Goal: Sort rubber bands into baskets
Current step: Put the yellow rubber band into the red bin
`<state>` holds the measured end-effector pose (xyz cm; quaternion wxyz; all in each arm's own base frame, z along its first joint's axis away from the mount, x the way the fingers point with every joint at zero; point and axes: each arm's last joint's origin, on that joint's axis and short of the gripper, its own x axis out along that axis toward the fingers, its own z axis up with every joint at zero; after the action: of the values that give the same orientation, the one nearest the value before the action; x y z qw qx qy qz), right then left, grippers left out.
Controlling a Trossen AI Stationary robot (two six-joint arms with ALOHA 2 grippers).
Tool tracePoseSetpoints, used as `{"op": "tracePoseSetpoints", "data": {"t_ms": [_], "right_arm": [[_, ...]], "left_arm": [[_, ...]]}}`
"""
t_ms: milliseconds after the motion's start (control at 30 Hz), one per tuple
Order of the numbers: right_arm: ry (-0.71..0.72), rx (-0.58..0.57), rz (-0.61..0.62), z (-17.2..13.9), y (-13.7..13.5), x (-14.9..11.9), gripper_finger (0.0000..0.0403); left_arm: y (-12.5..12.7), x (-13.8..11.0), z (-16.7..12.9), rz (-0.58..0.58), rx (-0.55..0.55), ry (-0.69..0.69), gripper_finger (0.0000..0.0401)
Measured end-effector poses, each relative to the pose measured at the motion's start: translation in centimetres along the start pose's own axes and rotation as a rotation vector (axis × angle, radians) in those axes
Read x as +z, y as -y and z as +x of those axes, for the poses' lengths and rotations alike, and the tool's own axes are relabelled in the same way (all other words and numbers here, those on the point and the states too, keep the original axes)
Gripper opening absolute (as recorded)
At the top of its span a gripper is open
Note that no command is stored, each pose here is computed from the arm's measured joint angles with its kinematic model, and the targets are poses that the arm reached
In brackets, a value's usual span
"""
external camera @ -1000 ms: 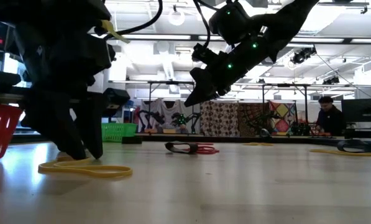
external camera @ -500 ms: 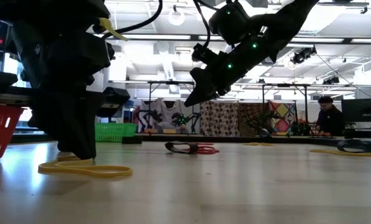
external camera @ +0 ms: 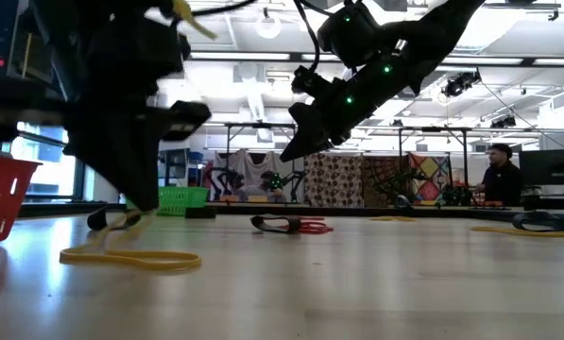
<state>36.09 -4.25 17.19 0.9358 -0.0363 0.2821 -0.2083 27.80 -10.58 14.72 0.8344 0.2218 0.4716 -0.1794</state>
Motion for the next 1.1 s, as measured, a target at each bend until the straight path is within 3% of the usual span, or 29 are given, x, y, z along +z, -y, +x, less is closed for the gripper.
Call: {"op": "tracePoseSetpoints", "data": {"t_ms": [333,633,867,1100], "right_arm": [[0.0,0.0,0.0,0.0,0.0,0.0,0.0],[0.0,0.0,0.0,0.0,0.0,0.0,0.0],[0.0,0.0,-0.001,0.0,0.0,0.0,0.0],[0.0,0.0,0.0,0.0,0.0,0.0,0.0]], "left_arm": [[-0.5,0.9,-6.0,-0.042,0.091,0.139,0.0],[0.8,0.1,-12.1,-0.11,0.171,0.236,0.0],[3.2,-1.6,-14.4,-0.136,0.089,0.181,0.0],[4.6,-0.6,-16.1,-0.146,0.038,0.249,0.0]]}}
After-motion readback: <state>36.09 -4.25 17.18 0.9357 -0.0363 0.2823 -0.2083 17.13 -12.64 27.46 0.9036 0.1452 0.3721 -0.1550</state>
